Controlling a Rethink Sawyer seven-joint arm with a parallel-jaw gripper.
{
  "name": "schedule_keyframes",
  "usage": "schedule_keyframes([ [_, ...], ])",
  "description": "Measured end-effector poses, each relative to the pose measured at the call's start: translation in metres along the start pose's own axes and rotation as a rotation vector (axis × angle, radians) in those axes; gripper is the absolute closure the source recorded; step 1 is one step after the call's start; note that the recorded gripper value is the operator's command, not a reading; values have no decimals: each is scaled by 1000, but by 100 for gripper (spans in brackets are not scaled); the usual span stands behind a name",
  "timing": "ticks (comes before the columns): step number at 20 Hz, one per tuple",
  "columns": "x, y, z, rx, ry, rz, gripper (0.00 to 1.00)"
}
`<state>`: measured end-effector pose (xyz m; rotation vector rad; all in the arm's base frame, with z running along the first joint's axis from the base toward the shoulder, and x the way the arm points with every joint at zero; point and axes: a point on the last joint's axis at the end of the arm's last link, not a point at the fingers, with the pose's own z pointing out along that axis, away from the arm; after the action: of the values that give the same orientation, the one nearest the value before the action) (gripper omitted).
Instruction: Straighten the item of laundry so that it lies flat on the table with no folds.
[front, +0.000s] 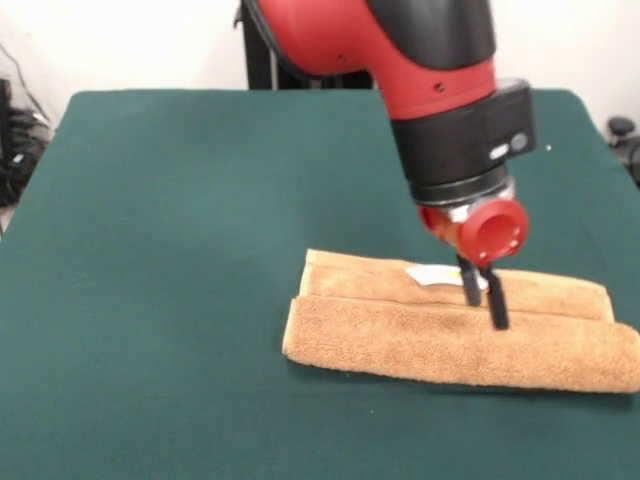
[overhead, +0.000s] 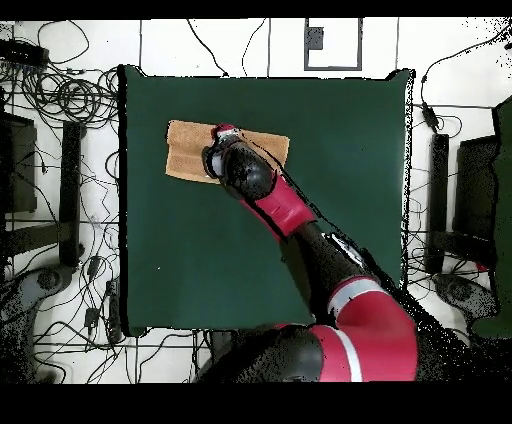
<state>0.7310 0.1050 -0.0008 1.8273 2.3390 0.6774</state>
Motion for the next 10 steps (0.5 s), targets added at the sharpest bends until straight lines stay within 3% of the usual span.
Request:
schedule_keyframes([
  [6,-9,-27,18,7,-14,4,0],
  [10,-8,-46,31,26,11,8,0],
])
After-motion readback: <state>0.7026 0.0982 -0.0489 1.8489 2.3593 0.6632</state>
